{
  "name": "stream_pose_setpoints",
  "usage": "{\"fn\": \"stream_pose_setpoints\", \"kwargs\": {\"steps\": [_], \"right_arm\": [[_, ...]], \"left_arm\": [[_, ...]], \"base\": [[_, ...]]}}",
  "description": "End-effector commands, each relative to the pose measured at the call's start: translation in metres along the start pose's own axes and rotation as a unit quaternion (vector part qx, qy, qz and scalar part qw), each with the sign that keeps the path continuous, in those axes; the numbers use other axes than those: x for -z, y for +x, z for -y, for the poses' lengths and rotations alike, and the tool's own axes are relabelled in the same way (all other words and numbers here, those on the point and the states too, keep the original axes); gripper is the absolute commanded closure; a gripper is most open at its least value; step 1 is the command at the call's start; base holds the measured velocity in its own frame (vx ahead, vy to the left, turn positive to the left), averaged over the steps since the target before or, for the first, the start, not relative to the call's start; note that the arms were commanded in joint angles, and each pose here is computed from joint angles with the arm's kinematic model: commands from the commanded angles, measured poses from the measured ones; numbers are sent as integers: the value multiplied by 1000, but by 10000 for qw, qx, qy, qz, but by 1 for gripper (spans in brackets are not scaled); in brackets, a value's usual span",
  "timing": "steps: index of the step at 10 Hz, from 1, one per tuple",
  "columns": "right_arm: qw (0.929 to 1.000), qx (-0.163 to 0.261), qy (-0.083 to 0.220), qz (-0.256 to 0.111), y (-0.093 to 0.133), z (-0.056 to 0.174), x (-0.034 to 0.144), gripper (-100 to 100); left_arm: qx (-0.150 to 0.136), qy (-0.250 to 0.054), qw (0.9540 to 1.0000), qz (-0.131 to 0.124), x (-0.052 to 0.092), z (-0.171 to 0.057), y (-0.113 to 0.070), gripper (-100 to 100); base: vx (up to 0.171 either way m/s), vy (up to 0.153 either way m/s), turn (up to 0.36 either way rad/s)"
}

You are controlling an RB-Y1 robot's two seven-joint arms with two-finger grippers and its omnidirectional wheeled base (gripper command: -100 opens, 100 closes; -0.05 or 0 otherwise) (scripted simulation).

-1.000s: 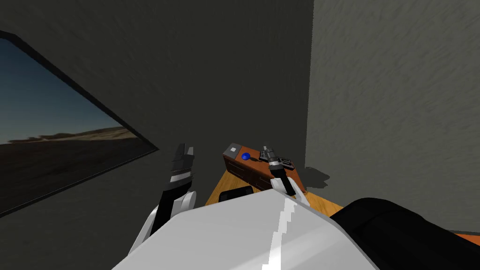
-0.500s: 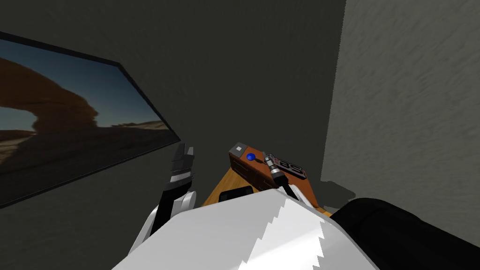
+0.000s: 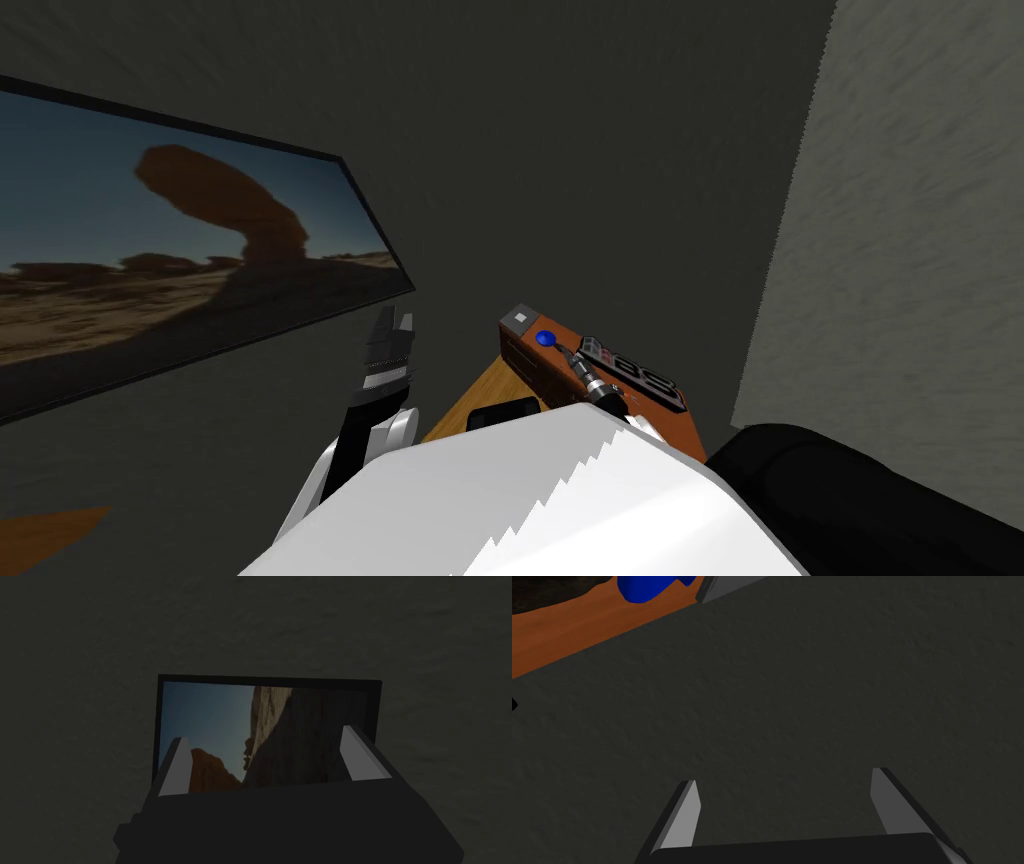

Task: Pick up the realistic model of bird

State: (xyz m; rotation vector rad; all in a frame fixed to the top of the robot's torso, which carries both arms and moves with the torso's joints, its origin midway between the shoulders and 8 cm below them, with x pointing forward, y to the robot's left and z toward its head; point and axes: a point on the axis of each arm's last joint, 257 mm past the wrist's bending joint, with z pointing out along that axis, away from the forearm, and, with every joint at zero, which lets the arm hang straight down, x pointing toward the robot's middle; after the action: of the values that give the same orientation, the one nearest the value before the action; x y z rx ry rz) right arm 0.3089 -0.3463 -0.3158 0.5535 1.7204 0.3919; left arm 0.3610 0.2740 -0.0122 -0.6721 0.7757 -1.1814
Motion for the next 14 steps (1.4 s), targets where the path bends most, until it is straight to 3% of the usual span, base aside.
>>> {"fn": "stream_pose_setpoints", "kwargs": {"steps": [1, 3, 4, 5, 6, 8, 10, 11, 14], "right_arm": [[9984, 408, 272, -283, 18, 27, 10, -100], [9893, 1052, 688, -745, 45, 71, 33, -100], [9893, 1052, 688, -745, 45, 71, 33, -100], [9821, 1355, 878, -971, 57, 93, 46, -100], [9821, 1355, 878, -971, 57, 93, 46, -100], [9648, 1917, 1178, -1365, 73, 131, 70, -100], [9431, 2393, 1478, -1772, 88, 170, 99, -100], [9418, 2386, 1517, -1816, 91, 174, 102, -100], [9088, 2942, 1853, -2308, 104, 222, 142, -100]], "left_arm": [[0, 0, 10000, 0, 0, 0, 0, 0], [1, 1, 10000, 0, 0, 0, 0, 0], [1, 1, 10000, 0, 0, 0, 0, 0], [0, 0, 10000, 0, 0, 0, 0, 0], [0, 1, 10000, 0, 0, 0, 0, 0], [0, 1, 10000, 0, 0, 0, 0, 0], [0, 0, 10000, 0, 0, 0, 0, 0], [-1, 0, 10000, 0, 0, 0, 0, 0], [0, 0, 10000, 0, 0, 0, 0, 0]], "base": [[6, -18, 213], [19, -33, 376], [22, -38, 139], [16, -25, 267], [12, -25, 109], [25, -29, 330], [40, -61, 357], [26, -47, 166], [27, -40, 340]]}}
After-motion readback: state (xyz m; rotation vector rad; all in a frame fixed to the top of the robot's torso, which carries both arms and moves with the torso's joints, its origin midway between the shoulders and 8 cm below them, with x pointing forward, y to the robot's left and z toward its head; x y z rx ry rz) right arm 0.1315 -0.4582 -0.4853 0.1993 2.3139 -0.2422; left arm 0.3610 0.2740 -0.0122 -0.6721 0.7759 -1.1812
